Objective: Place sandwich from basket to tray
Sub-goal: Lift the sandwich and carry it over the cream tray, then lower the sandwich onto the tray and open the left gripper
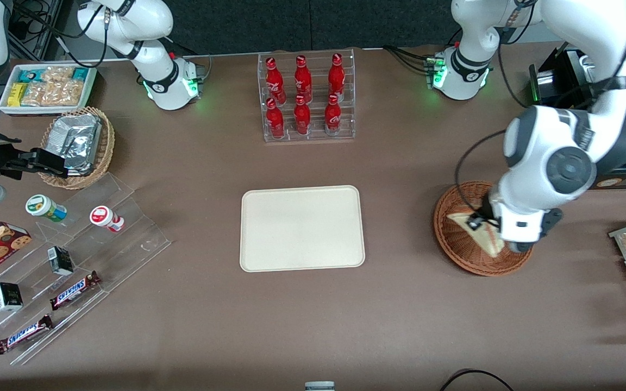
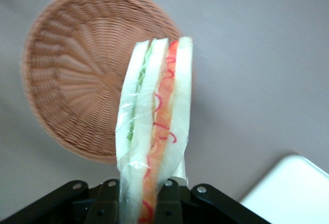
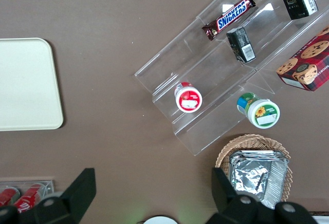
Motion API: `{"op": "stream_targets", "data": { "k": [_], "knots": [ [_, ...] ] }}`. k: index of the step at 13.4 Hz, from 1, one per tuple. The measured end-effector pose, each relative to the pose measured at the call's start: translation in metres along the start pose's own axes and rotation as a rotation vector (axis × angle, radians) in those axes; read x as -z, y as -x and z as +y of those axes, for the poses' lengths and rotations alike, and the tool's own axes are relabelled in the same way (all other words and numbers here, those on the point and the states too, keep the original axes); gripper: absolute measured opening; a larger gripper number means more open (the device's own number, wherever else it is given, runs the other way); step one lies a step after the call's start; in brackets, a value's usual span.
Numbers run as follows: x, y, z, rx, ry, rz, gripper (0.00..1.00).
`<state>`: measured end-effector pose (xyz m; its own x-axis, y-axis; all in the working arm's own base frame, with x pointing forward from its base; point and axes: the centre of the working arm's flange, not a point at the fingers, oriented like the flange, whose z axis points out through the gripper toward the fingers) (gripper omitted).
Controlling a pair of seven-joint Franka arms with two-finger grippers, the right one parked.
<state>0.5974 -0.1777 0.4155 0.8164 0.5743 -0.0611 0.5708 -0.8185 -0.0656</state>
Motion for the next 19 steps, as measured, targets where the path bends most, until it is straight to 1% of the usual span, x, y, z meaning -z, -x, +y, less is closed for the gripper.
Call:
{"op": "stream_targets", "data": {
  "k": [2,3,5,7,9,11,14,17,19],
  "knots": [
    [0.013,0.044,0.040,-0.086,0.021,0.022,0.15],
    [0.017,0.065,0.057,-0.124,0.027,0.024,0.15],
    [0.013,0.103,0.089,-0.194,0.033,0.009,0.15],
    [-0.003,0.136,0.119,-0.260,0.023,-0.004,0.15],
    [-0.021,0.164,0.146,-0.352,0.013,-0.015,0.15],
    [-0.036,0.192,0.174,-0.452,0.014,-0.021,0.15],
    [-0.056,0.225,0.213,-0.545,0.030,-0.021,0.15],
    [-0.082,0.256,0.240,-0.600,0.067,-0.008,0.15],
    [-0.109,0.277,0.250,-0.629,0.067,-0.011,0.15]
  ]
}}
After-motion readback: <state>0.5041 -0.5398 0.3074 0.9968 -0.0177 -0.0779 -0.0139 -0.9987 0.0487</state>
